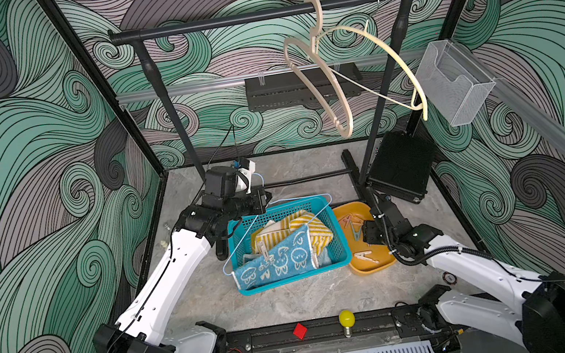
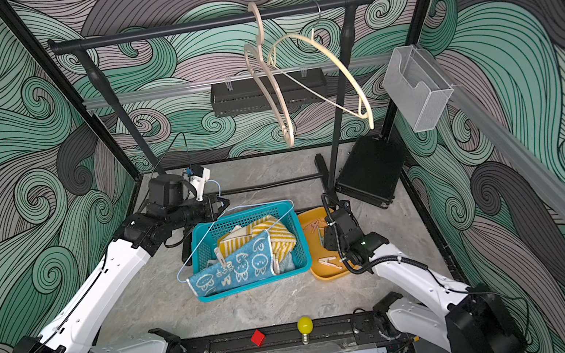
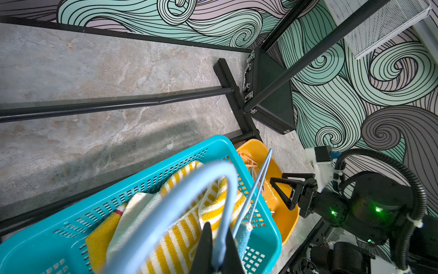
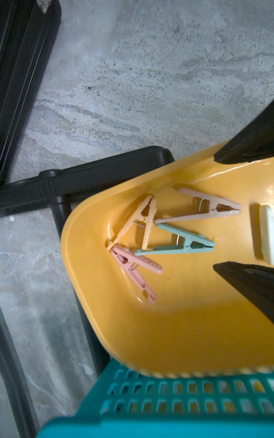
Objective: Remove the clothespins securing towels to the hanger
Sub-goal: Place the clothespin in the storage box, then remove the clothespin from the hanger.
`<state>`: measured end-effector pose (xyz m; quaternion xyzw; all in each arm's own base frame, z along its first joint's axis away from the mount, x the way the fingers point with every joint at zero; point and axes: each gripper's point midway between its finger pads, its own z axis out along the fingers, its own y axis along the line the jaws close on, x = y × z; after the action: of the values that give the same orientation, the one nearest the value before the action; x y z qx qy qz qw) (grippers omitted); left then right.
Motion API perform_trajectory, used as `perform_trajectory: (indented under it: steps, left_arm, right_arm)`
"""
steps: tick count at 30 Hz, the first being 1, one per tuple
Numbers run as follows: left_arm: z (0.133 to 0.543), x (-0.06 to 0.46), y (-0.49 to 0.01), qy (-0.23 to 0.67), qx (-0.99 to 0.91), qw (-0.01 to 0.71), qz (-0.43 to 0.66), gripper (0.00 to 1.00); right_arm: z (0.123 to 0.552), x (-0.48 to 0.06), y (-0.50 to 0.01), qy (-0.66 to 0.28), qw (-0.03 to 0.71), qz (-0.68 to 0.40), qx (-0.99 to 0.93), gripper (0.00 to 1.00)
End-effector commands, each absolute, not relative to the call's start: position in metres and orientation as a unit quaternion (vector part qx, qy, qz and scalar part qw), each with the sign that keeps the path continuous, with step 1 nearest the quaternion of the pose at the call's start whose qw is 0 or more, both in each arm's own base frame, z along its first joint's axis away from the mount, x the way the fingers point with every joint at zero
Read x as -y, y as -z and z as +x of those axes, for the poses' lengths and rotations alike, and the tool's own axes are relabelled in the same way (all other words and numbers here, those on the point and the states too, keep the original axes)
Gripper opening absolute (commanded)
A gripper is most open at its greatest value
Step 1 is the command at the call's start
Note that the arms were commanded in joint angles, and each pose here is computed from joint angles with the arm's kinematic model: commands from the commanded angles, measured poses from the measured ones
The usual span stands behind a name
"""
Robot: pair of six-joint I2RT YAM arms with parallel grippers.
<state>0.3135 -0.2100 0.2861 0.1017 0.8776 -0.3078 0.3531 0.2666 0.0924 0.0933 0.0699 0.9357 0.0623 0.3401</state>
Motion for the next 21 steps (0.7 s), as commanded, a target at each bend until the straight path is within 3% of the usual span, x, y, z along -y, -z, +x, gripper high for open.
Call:
perform_trajectory:
  steps: [1, 13, 21]
  left_arm:
    - [0.312, 0.212, -0.299, 0.317, -0.870, 0.364, 0.107, 0.00]
    - [0.309, 0.225, -0.294, 0.348, -0.861, 0.351, 0.124, 0.00]
    - [0.309, 0.231, -0.290, 0.363, -0.858, 0.341, 0.130, 0.00]
  right_arm:
    - [0.274, -0.115, -0.136, -0.118, 0.373, 0.019, -0.920, 0.67]
    - [0.230, -0.196, -0.273, -0.358, 0.463, -0.207, -0.784, 0.69]
    - [0.205, -0.238, -0.297, -0.457, 0.416, -0.305, -0.725, 0.70]
